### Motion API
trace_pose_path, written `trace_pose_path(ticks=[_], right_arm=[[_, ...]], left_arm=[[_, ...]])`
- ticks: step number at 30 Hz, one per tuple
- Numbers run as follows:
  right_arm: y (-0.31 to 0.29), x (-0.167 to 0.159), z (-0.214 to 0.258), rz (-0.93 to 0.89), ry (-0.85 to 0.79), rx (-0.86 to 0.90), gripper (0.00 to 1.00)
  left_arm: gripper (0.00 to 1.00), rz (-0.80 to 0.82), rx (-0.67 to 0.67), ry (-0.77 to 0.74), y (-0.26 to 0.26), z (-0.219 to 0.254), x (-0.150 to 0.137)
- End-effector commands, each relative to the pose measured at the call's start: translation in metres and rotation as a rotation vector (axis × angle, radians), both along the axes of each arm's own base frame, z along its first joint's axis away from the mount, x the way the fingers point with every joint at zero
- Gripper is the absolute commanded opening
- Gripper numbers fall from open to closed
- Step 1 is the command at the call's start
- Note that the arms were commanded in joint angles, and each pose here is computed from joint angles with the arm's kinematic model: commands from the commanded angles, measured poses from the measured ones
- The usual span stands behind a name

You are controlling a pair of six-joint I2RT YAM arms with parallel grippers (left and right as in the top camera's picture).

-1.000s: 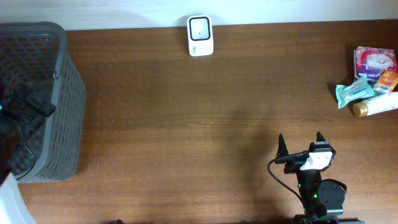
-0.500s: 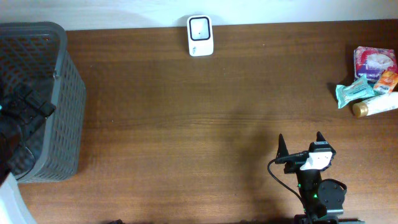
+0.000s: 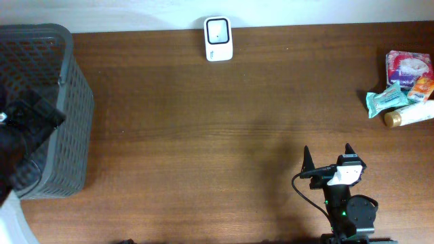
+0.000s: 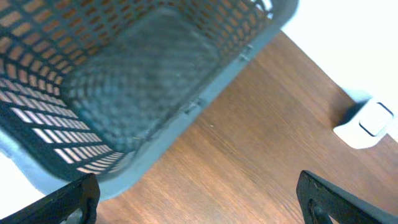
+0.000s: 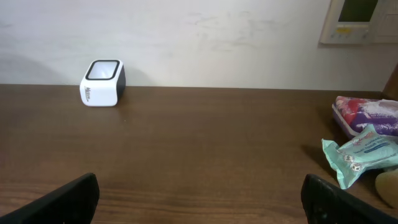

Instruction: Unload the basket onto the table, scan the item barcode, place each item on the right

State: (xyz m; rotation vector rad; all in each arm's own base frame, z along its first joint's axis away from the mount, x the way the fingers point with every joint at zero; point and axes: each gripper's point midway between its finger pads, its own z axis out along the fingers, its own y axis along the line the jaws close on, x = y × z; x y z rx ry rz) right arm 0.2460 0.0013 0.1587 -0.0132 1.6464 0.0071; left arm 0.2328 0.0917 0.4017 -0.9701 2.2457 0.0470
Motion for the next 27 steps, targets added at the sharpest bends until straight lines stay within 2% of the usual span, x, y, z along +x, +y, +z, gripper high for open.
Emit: trace_pose_path(ticks=[1,4,7,10,14,17,21,27], right_arm=[[0.000,0.000,-0.003,-0.001,0.001,-0.007,0.99],[0.000,0.000,-0.003,-0.001,0.001,-0.007,0.99],[0.000,0.000,-0.003,-0.001,0.001,-0.007,0.99],[0.000,0.000,-0.003,-0.001,0.001,-0.007,0.99],[0.000,0.000,-0.003,-0.001,0.001,-0.007,0.99],[0.000,0.000,-0.003,-0.001,0.001,-0.007,0.99],[0.000,0.000,-0.003,-0.001,0.001,-0.007,0.99],[0.000,0.000,-0.003,-0.001,0.001,-0.007,0.99]], left_arm=[[0.99,-0.131,0.024,-0.050,-0.031,0.011,-0.007],[0.99,-0.218,0.041,-0.112,-0.051,0.012,-0.003],[0.99,-0.288,0.052,-0.152,-0.065,-0.014,0.003],[0.99,-0.521,0.104,-0.264,-0.092,-0.043,0.017],[0.99,-0.735,0.174,-0.375,-0.117,-0.072,0.017],[0.99,-0.778,0.243,-0.389,-0.118,-0.099,0.004],[0.99,-0.775,0.255,-0.416,-0.118,-0.128,-0.021],[0.99,-0.781,0.226,-0.351,-0.118,-0.165,-0.023]])
